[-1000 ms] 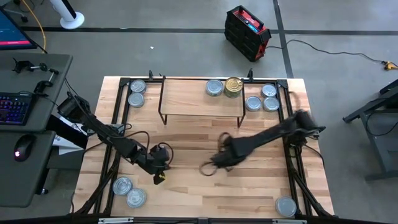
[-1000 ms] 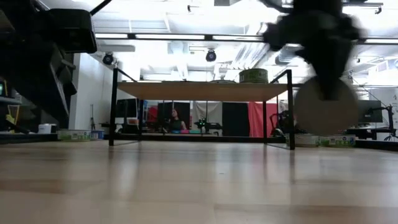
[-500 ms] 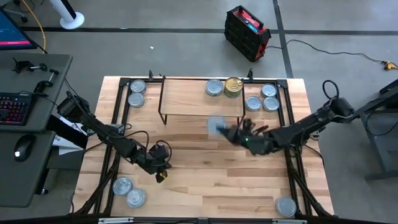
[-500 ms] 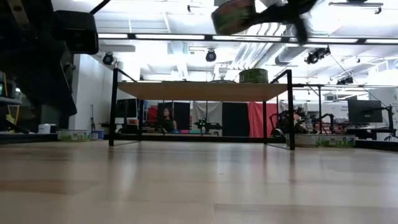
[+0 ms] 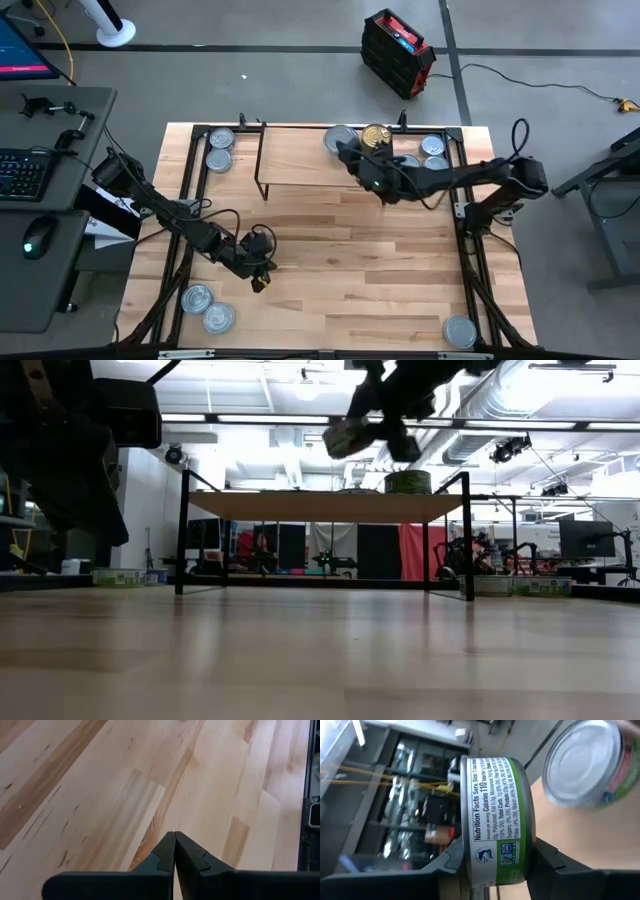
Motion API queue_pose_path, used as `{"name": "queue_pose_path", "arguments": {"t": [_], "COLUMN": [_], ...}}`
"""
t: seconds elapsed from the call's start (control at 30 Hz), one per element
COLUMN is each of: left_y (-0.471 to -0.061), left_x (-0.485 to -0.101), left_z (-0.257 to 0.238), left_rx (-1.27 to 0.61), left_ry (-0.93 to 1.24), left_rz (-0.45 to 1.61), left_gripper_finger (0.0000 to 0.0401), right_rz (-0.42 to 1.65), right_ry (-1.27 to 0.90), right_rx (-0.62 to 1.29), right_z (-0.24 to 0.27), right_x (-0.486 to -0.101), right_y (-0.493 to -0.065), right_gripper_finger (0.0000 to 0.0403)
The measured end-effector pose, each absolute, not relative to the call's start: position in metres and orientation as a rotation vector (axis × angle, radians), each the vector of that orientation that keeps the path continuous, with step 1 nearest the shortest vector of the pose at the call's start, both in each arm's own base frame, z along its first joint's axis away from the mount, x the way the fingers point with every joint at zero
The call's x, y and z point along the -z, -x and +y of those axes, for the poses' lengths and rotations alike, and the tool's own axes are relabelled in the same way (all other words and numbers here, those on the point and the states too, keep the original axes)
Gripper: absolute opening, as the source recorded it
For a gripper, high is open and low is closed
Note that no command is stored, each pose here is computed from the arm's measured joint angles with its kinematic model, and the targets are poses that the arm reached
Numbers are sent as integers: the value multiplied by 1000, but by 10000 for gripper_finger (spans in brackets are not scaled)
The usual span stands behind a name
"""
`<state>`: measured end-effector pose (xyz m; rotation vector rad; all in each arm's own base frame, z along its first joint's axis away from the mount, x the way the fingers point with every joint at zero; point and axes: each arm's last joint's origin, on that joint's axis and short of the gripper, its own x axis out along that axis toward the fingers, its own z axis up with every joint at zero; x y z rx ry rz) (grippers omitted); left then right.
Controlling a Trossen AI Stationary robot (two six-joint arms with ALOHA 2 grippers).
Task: Stack canned seafood by type on shelf
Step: Stack the light green tuna can on top of the other light green tuna can on the shelf
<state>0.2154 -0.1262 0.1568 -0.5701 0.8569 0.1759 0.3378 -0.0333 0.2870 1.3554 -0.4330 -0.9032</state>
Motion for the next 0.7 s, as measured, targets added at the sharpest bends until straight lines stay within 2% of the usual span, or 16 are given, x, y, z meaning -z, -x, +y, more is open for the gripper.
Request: {"name": "queue_pose_path", "arguments": {"t": [0.47, 0.7], "left_y": [-202, -198], "left_x": [-155, -155], "left_z": [-145, -150], "left_rx": [-53, -28], "left_ry": [523, 508], "left_rz": [941, 948], "left_gripper_finger": [1, 1], "right_rz": [-438, -451], "right_ry": [-1455, -1431], "right_rx": [1125, 1189], "right_z": [-62, -72], "right_x": [-268, -264], "right_y": [-353, -349], "right_gripper_finger": [134, 137]}}
